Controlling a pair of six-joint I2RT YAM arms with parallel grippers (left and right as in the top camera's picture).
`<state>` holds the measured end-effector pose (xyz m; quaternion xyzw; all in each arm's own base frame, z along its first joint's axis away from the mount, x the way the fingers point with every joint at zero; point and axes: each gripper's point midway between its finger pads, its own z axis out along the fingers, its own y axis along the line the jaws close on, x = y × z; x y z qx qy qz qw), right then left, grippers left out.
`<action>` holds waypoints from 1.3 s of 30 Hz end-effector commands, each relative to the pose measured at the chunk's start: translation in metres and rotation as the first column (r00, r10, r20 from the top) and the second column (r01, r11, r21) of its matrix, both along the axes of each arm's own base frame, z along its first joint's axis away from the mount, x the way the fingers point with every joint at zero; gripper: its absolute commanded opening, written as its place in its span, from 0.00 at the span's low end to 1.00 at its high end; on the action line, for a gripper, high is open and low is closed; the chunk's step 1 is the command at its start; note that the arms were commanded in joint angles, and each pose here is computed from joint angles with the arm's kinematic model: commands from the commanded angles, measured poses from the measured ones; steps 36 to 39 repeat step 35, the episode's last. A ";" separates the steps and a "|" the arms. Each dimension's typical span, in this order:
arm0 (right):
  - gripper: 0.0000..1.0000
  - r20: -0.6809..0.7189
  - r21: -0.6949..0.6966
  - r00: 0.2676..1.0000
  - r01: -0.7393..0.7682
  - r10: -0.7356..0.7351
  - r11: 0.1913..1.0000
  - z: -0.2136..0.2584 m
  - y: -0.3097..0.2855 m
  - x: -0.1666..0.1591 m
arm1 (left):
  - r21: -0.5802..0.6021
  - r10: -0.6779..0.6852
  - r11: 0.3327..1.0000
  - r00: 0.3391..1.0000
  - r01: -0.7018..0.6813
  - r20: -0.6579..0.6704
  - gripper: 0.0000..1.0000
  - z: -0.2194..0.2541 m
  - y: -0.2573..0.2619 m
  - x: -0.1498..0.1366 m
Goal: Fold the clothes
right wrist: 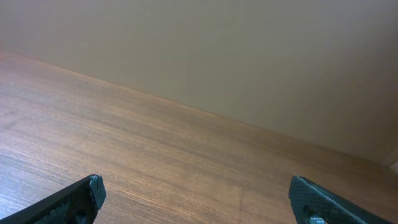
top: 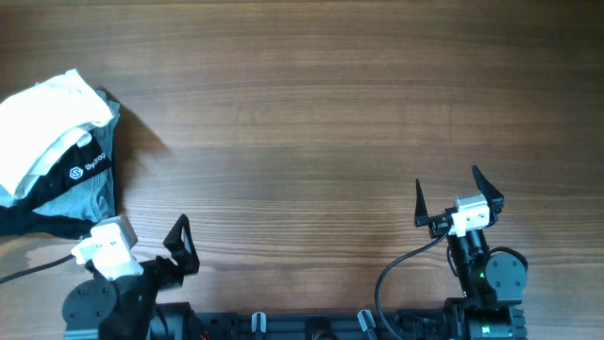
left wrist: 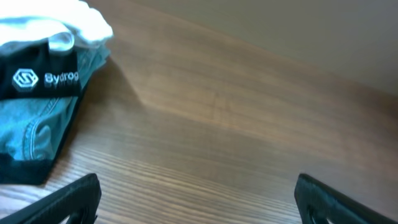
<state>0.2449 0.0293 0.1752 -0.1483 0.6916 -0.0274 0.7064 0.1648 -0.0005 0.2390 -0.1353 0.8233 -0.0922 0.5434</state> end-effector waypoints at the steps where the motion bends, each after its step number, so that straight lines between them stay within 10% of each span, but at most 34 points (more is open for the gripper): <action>1: 1.00 0.016 -0.011 1.000 0.010 -0.010 1.000 0.003 -0.001 0.000 | -0.002 -0.002 1.000 0.996 0.002 0.093 1.00 -0.035 0.001 0.028; 7: 1.00 0.016 -0.011 1.000 0.010 -0.010 1.000 0.003 -0.001 0.000 | 0.023 -0.029 1.000 0.891 0.021 0.453 1.00 -0.041 0.000 0.079; 39: 1.00 0.016 -0.011 1.000 0.010 -0.010 1.000 0.003 -0.001 0.000 | 0.010 -0.059 0.998 0.942 0.060 0.329 1.00 -0.081 -0.007 0.081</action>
